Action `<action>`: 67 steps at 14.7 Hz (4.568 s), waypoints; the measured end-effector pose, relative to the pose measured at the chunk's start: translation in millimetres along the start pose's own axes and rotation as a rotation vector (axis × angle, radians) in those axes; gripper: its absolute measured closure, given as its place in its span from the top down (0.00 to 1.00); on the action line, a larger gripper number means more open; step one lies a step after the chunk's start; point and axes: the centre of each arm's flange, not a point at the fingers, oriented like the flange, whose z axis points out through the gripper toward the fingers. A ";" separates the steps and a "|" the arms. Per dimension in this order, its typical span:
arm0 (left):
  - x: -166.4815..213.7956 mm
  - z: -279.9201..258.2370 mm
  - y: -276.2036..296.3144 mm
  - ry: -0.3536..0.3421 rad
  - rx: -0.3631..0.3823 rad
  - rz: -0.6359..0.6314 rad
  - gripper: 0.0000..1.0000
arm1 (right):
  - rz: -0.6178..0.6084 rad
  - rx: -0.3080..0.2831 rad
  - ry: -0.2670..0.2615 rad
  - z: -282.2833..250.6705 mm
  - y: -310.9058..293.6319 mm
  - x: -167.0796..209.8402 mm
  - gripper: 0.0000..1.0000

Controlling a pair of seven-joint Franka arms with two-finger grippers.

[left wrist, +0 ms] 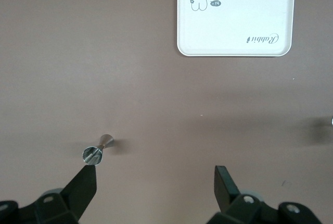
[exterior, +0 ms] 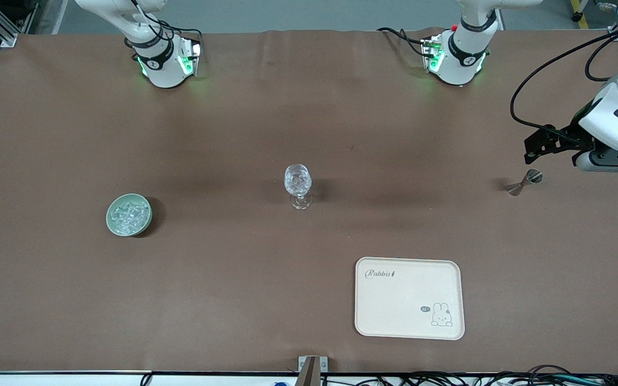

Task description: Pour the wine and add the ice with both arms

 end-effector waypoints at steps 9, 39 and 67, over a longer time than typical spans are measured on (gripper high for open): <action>-0.4 1.7 -2.8 -0.006 0.000 -0.005 1.00 | -0.001 0.000 0.000 0.0 0.0 0.0 1.00; -41.2 366.0 -324.9 -0.536 -0.372 -1.273 1.00 | -0.028 -0.027 -0.043 416.1 -35.9 -21.9 0.93; -146.1 455.4 -322.8 -0.809 -0.910 -1.521 0.71 | -0.002 -0.046 -0.071 450.8 -46.1 -39.0 0.62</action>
